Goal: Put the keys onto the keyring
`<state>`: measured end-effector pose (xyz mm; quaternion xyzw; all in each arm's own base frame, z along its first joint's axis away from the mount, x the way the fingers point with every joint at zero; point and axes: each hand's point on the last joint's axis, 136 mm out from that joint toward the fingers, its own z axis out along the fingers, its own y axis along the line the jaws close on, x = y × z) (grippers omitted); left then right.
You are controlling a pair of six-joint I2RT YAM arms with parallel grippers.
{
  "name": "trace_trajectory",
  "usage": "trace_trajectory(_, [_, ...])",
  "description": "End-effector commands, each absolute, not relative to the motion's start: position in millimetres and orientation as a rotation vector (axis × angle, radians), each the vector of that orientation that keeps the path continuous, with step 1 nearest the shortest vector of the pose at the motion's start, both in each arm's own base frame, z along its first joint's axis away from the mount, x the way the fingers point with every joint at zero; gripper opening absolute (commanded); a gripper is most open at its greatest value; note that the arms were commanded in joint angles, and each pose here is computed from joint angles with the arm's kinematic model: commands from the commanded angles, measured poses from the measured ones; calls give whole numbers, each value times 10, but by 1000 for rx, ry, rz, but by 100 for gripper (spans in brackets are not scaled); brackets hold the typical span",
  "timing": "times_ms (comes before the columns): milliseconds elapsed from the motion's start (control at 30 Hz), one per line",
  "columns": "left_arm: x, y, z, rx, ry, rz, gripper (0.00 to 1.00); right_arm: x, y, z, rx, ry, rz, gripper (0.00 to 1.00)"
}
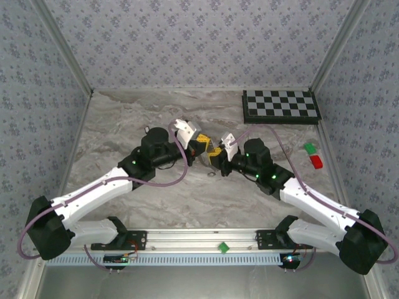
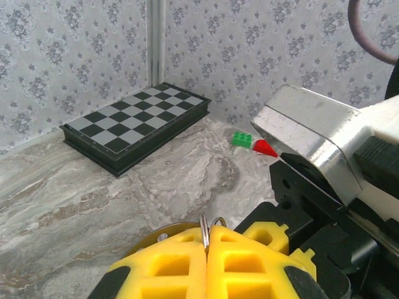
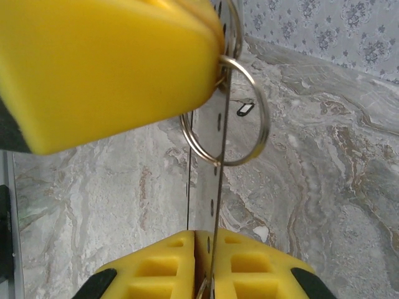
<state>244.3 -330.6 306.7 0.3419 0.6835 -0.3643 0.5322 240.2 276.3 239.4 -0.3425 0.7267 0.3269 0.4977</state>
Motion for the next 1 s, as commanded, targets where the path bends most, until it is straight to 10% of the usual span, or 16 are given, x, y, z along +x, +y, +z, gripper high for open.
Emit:
trace_trajectory(0, [2494,-3272,3262,781,1544,-800,0,2332,2822,2692,-852,1677,792,0])
trace_trajectory(967, [2373,-3318,3208,833,1499,-675,0,2480,2794,2610,-788,1798,755,10])
